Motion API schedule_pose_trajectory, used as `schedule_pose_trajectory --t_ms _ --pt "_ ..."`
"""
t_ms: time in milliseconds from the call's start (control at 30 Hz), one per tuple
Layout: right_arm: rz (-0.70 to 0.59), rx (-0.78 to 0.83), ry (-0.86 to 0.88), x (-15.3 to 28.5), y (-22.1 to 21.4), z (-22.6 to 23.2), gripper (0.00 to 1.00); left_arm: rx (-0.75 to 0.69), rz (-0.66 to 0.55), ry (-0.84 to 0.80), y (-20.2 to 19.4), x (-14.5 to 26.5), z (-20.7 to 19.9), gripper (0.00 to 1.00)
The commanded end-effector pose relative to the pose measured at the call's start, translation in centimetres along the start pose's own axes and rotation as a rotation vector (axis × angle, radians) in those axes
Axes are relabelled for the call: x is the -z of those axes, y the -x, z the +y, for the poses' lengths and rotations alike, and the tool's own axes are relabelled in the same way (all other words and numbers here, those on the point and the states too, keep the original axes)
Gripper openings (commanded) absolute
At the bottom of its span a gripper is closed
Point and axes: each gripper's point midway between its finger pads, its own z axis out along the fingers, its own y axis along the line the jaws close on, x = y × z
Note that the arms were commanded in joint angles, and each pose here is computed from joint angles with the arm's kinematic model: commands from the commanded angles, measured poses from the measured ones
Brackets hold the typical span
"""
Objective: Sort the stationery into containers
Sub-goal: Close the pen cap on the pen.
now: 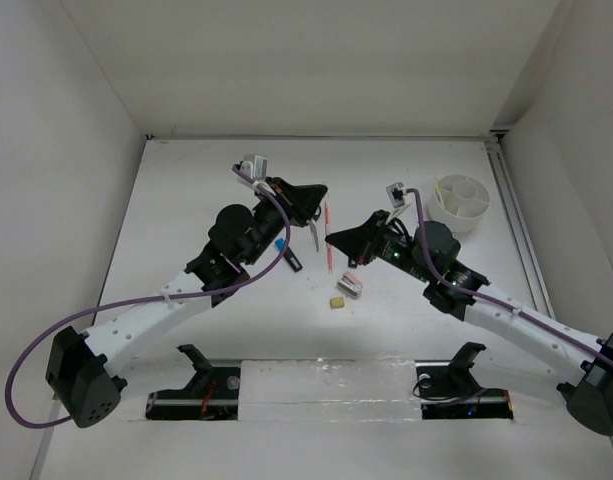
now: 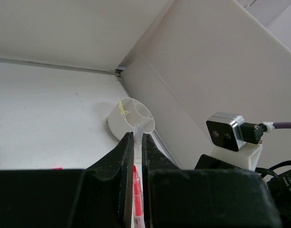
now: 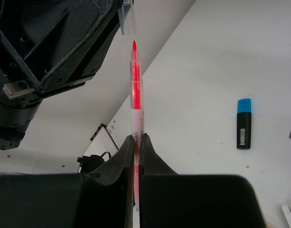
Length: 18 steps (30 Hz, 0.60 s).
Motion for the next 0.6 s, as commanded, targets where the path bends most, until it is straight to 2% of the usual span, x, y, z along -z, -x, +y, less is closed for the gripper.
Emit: schedule_pose_trajectory --t_ms 0,567 --pt "-0.054 0.021 0.067 0.13 2.09 2.43 0.0 0.005 -0.06 -0.037 1.73 -0.17 -1.13 0.0" --pt "-0.073 0.021 0.06 0.47 2.58 2.53 0.0 0.003 -0.046 -0.026 1.01 -0.08 -0.54 0.0"
